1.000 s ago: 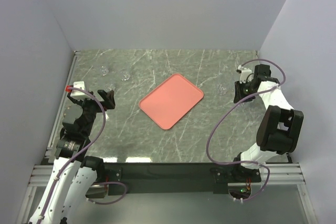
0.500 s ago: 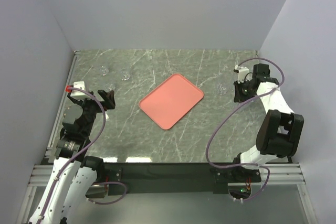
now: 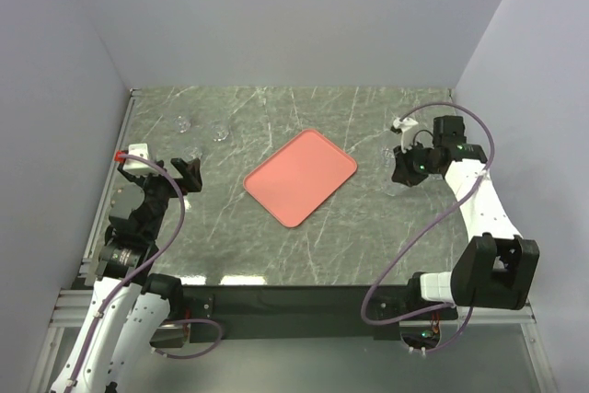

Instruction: Place the glasses into the tray

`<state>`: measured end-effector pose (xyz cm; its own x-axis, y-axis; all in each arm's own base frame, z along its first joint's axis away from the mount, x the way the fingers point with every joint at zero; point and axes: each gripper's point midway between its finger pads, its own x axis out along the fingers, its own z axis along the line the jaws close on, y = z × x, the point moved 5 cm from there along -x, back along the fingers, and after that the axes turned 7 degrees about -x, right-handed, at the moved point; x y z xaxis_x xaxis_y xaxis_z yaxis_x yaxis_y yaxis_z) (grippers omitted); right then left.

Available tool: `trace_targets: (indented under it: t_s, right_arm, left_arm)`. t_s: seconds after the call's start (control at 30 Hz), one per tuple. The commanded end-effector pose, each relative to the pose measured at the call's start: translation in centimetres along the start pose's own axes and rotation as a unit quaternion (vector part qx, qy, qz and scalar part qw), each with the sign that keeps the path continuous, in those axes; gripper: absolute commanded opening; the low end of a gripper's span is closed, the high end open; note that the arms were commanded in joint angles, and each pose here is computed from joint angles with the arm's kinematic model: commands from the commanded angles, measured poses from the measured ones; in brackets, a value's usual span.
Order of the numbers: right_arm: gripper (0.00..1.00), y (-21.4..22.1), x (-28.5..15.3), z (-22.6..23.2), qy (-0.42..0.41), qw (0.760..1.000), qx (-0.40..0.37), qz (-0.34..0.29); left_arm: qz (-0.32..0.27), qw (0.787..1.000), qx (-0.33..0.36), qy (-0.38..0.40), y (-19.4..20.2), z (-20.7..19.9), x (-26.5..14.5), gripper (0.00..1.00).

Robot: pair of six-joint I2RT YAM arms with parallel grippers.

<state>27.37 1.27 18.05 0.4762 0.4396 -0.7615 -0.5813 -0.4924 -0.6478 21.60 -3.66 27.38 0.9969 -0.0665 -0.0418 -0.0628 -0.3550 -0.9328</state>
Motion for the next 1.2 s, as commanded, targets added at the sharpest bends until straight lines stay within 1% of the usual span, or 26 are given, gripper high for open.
trace_targets:
  t_s: [0.0,0.2,0.47,0.6,0.63,0.7,0.73,0.8,0.83,0.9,0.93,1.0,1.07,1.1,1.17]
  right_arm:
    - [0.0,-1.8,-0.6,1.5,-0.017,0.998,-0.043,-0.034]
    - [0.0,-4.3,-0.5,3.4,-0.044,0.994,-0.086,-0.052]
    - [0.0,-7.2,1.1,4.7,-0.054,0.989,-0.133,-0.04]
    - [0.0,-9.6,2.1,5.0,-0.057,0.985,-0.159,-0.037]
    - [0.0,-9.9,3.0,5.3,-0.066,0.984,-0.165,-0.028]
    - [0.0,-11.3,3.4,5.2,-0.059,0.982,-0.175,-0.029]
    - [0.0,-11.5,4.5,5.6,-0.07,0.981,-0.181,-0.018]
    - [0.0,-13.0,5.1,5.8,-0.067,0.979,-0.194,-0.019]
    - [0.0,-13.1,6.0,5.7,-0.066,0.978,-0.196,-0.007]
    - [0.0,-14.8,6.7,6.3,-0.062,0.975,-0.213,-0.011]
    - [0.0,-14.8,7.8,6.1,-0.059,0.975,-0.212,0.003]
    - [0.0,-16.6,8.4,6.3,-0.054,0.973,-0.223,-0.005]
    - [0.0,-16.9,10.1,6.1,-0.054,0.974,-0.22,0.012]
    - [0.0,-18.1,10.3,6.1,-0.048,0.973,-0.226,0.003]
    - [0.0,-18.3,11.9,5.9,-0.051,0.973,-0.224,0.018]
  left_arm:
    - [-0.013,1.0,0.007,0.017,-0.2,-0.4,0.1,0.99]
    - [-0.013,1.0,0.008,0.018,-0.3,-0.4,0.1,0.99]
    - [-0.013,1.0,0.009,0.017,-0.2,-0.4,0.1,0.99]
    - [-0.013,1.0,0.01,0.017,-0.2,-0.4,0.1,0.99]
    - [-0.012,1.0,0.01,0.017,-0.2,-0.4,0.1,0.99]
    - [-0.011,1.0,0.011,0.018,-0.1,-0.4,0.2,0.99]
    - [-0.011,1.0,0.011,0.017,-0.2,-0.3,0.2,0.99]
    - [-0.011,1.0,0.011,0.017,-0.2,-0.3,0.2,0.99]
    - [-0.011,1.0,0.011,0.017,-0.2,-0.3,0.2,0.99]
    - [-0.011,1.0,0.012,0.016,-0.1,-0.3,0.2,0.99]
    - [-0.009,1.0,0.012,0.016,0.0,-0.3,0.3,0.99]
    - [-0.009,1.0,0.013,0.015,-0.1,-0.3,0.3,0.99]
    - [-0.009,1.0,0.013,0.014,0.0,-0.2,0.3,0.99]
    - [-0.008,1.0,0.013,0.015,0.0,-0.2,0.4,0.99]
    - [-0.007,1.0,0.014,0.014,0.0,-0.2,0.4,1.0]
